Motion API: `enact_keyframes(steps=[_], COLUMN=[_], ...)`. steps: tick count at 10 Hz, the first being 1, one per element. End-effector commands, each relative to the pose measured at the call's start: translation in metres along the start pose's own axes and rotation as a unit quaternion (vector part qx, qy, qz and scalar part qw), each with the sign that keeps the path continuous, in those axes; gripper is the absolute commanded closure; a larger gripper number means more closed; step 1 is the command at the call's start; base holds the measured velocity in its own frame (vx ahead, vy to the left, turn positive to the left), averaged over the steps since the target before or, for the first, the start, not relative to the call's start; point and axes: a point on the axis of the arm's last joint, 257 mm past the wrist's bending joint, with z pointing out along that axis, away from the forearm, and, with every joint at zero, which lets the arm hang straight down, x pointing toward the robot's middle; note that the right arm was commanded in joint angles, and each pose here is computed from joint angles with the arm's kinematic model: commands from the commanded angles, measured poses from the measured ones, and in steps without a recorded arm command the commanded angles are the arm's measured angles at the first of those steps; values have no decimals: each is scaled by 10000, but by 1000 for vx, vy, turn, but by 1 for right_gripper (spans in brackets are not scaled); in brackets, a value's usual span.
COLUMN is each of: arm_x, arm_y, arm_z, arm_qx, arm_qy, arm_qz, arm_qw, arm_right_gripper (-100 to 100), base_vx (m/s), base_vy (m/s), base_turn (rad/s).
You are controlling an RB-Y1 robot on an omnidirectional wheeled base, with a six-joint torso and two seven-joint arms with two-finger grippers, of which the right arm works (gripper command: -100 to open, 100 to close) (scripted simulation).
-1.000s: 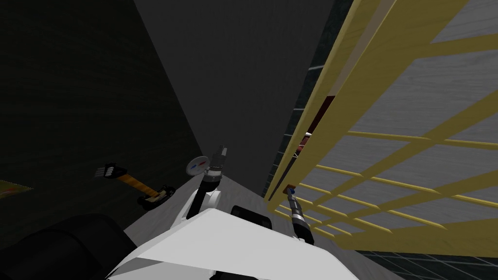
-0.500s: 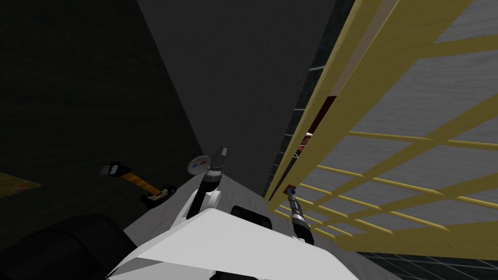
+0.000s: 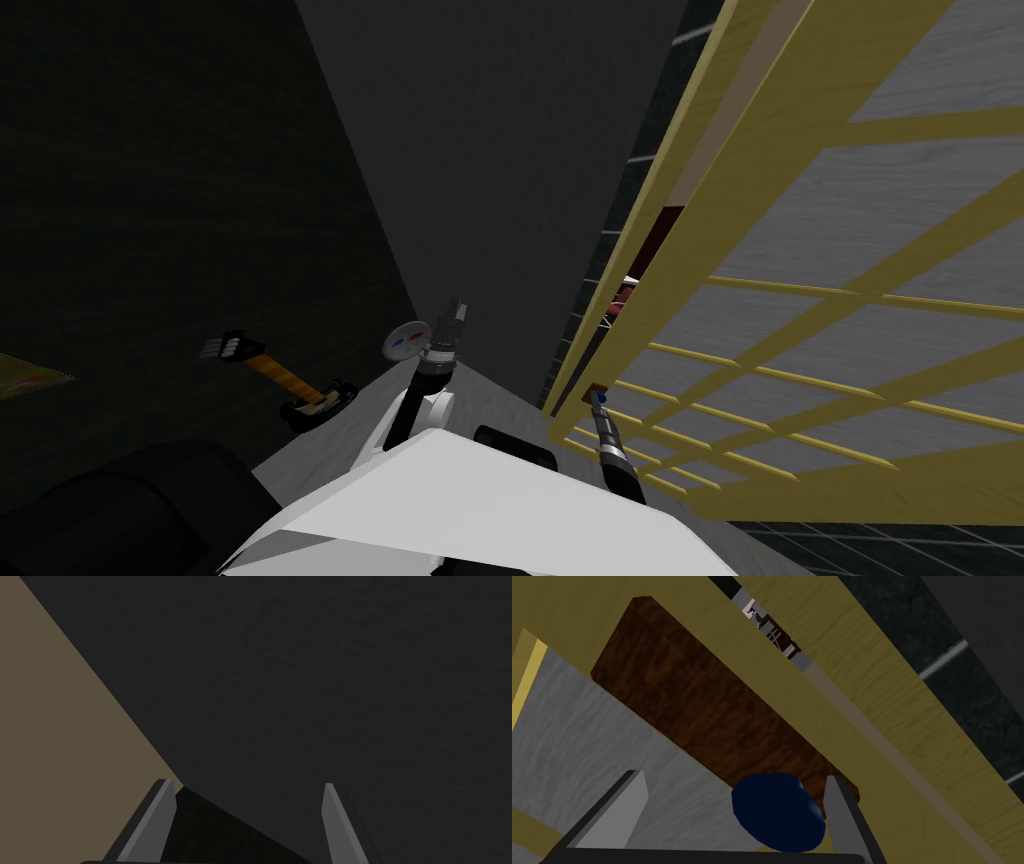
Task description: Pull the door open
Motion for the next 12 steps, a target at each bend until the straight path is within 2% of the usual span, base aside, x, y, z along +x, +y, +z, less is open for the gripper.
enact_keyframes(steps=[1,5,9,12], arm_x=[-13,-38,-26,-75], arm_y=[-1,-2,-20,-4], arm_z=[6,19,6,38], arm_qx=[0,-2,23,-7], arm_qy=[-12,-37,-22,-72], arm_qz=[188,542,542,973], arm_qw=[9998,9985,9985,9952], arm_right_gripper=[100,100,100,100], base_vx=[-16,-14,-3,-24], base_vy=[35,15,2,6], base_turn=[90,42,6,57])
